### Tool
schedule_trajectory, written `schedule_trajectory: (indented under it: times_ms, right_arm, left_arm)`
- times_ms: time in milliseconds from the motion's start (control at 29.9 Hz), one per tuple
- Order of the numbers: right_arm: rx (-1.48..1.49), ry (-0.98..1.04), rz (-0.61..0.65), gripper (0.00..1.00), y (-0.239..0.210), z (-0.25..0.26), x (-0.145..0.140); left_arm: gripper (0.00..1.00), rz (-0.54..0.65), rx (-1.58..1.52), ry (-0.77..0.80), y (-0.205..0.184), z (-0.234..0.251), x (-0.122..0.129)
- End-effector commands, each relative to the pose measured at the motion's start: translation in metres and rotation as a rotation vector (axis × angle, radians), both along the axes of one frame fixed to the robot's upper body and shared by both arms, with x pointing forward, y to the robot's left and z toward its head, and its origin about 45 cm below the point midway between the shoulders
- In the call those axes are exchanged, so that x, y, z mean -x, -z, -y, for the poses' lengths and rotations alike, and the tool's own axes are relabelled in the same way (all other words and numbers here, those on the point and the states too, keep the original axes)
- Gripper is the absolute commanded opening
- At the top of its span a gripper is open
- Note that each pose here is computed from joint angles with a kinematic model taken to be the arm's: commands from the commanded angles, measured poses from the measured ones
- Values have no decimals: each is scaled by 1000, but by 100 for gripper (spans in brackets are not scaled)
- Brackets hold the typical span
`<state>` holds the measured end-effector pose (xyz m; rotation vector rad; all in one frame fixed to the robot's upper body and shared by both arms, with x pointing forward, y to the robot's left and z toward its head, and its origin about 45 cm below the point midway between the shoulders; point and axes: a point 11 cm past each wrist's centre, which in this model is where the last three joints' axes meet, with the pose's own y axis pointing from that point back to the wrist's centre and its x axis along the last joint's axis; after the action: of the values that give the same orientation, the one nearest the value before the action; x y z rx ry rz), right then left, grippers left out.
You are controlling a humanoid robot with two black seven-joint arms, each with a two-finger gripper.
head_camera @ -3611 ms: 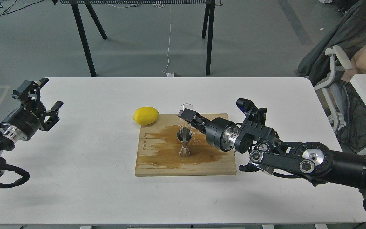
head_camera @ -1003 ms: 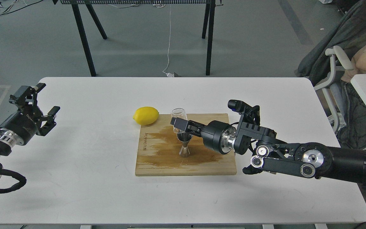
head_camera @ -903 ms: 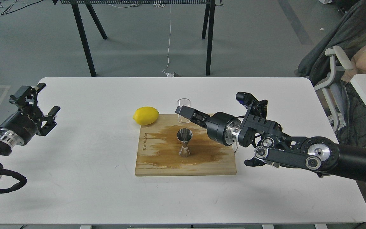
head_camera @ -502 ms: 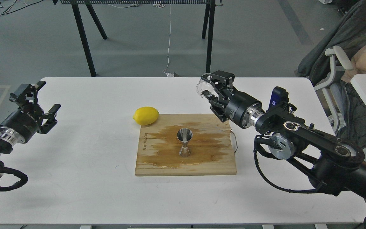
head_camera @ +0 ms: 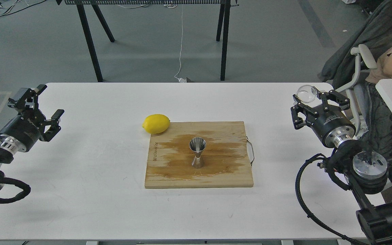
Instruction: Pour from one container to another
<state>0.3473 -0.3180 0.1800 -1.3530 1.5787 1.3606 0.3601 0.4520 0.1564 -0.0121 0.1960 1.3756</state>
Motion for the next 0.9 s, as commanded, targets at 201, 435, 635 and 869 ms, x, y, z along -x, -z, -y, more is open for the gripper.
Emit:
schedule_trajectory:
  times_ms: [201,435,635,869]
  right_arm:
    - [-174,157,-212,45,64,37,22]
    - [-174,174,-288,45,86,39,33]
    - [-186,162,-326,46,98,26,36]
    - [-187,148,-332,48,100,19,35]
  left_arm:
    - [99,-6,-1,5,2,1,1]
    - [99,-10,-3,7,3,2,1]
    - [99,-10,-3,7,3,2,1]
    - [99,-12,-3,5,4,1,2]
